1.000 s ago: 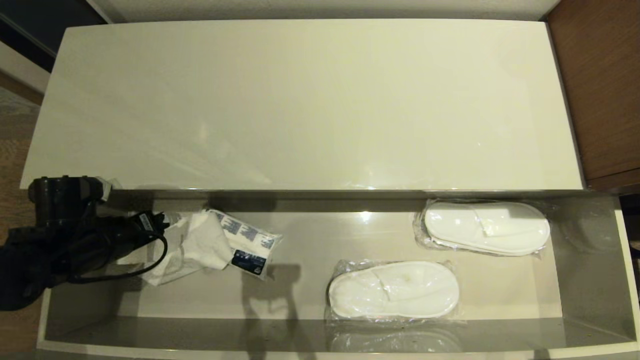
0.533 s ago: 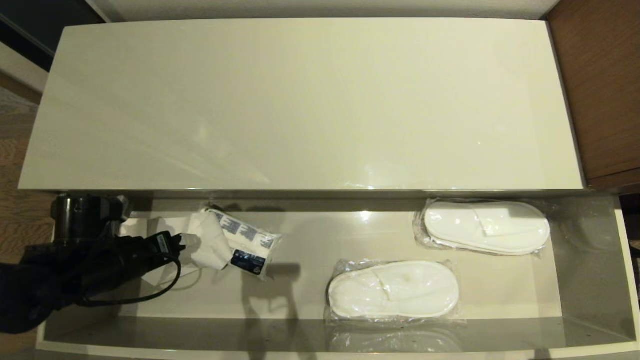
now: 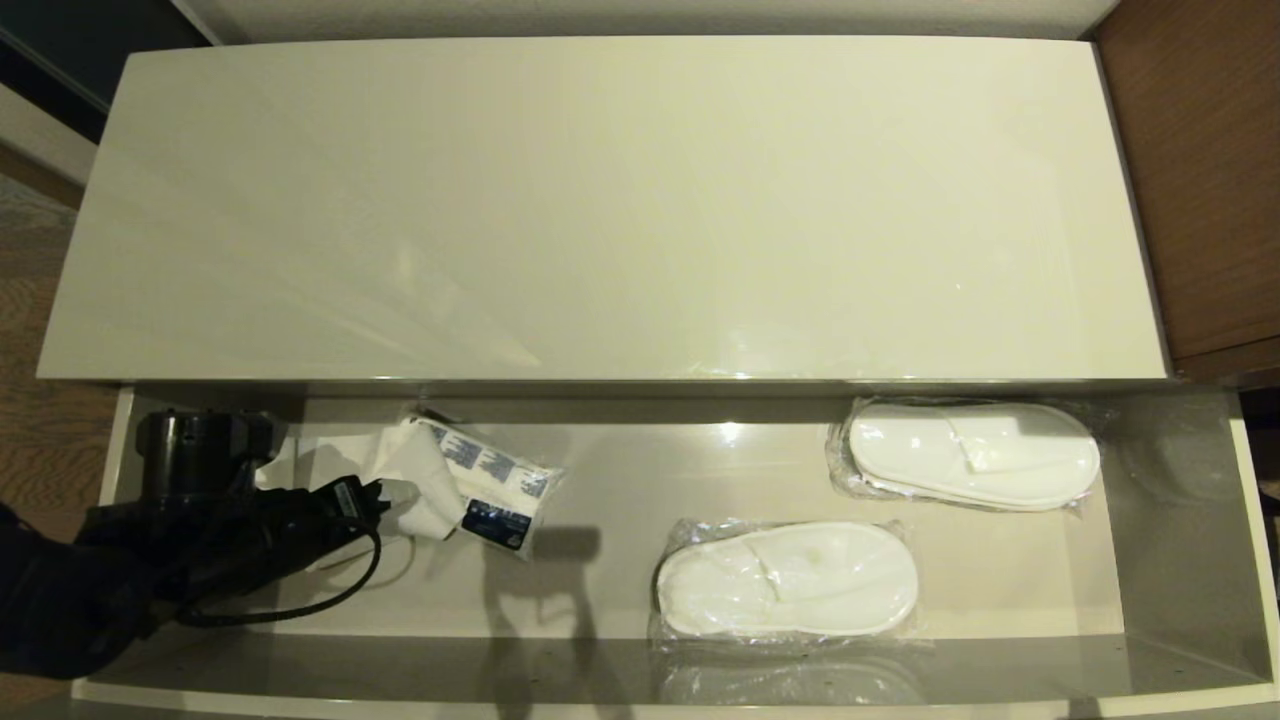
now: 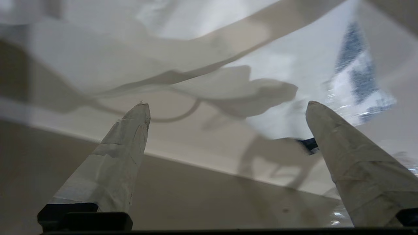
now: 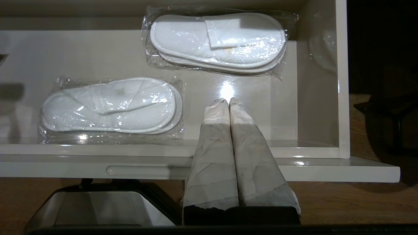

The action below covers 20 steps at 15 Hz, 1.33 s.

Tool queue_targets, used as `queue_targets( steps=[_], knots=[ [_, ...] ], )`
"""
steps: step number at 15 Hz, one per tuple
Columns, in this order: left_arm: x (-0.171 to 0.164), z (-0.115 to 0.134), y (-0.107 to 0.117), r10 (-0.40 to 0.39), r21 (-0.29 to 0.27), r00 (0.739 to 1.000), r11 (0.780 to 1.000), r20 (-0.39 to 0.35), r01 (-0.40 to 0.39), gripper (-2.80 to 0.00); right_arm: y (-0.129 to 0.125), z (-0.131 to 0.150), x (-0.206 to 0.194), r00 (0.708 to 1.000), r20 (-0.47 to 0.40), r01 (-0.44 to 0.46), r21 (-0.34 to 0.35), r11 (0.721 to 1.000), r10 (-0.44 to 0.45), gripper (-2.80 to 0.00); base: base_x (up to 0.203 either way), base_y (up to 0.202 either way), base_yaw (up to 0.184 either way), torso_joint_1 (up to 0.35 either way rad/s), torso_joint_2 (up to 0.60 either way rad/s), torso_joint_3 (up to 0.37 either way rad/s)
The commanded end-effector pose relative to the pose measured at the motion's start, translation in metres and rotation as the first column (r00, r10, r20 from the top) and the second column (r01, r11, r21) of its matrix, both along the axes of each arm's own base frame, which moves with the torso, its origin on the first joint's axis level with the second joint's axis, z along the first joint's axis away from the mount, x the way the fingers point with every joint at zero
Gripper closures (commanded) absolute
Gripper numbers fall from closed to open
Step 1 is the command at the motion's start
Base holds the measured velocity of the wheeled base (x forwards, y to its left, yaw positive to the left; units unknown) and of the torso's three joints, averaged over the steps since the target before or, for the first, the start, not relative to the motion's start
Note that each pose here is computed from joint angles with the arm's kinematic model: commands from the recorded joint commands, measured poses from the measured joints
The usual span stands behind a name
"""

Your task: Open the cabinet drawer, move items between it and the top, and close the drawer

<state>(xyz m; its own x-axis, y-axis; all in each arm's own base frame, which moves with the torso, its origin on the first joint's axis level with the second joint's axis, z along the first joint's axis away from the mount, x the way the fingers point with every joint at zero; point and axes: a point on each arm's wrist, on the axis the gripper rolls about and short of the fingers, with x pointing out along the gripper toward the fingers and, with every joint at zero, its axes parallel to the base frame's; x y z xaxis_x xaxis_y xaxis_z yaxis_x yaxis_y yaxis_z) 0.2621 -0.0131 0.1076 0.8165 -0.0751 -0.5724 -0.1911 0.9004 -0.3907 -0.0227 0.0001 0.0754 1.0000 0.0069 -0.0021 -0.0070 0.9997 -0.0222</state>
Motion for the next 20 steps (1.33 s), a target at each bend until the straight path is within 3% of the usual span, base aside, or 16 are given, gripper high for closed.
queue_targets(
  steps=[1,7,9,16,18,20],
  knots=[
    [0.0,-0.008,-0.004,-0.016,-0.002,1.0,1.0,-0.021,0.016,-2.8,0.0,0.0,0.0,1.0,-0.001,-0.001,-0.001,1.0,0.001,0.0,0.0,0.0,0.0,0.0,0.0,0.0],
    [0.0,-0.011,-0.018,-0.068,-0.023,0.997,0.997,-0.032,0.067,-2.8,0.0,0.0,0.0,1.0,-0.001,-0.001,-0.001,1.0,0.001,0.0,0.0,0.0,0.0,0.0,0.0,0.0],
    [0.004,-0.008,-0.02,-0.05,-0.056,0.998,0.997,-0.023,0.048,-2.8,0.0,0.0,0.0,1.0,-0.001,-0.001,-0.001,1.0,0.001,0.0,0.0,0.0,0.0,0.0,0.0,0.0],
    [0.009,-0.011,-0.022,-0.054,-0.059,0.998,0.997,-0.027,0.053,-2.8,0.0,0.0,0.0,1.0,-0.001,0.001,-0.001,1.0,-0.001,0.0,0.0,0.0,0.0,0.0,0.0,0.0],
    [0.023,-0.022,-0.026,-0.058,-0.069,0.998,0.996,-0.023,0.057,-2.8,0.0,0.0,0.0,1.0,-0.001,0.001,-0.001,1.0,-0.001,0.0,0.0,0.0,0.0,0.0,0.0,0.0],
    [0.036,-0.026,-0.033,-0.075,-0.093,0.995,0.992,0.063,0.08,-2.8,0.0,0.0,0.0,1.0,-0.001,-0.001,-0.001,1.0,0.001,0.0,0.0,0.0,0.0,0.0,0.0,0.0]
  ],
)
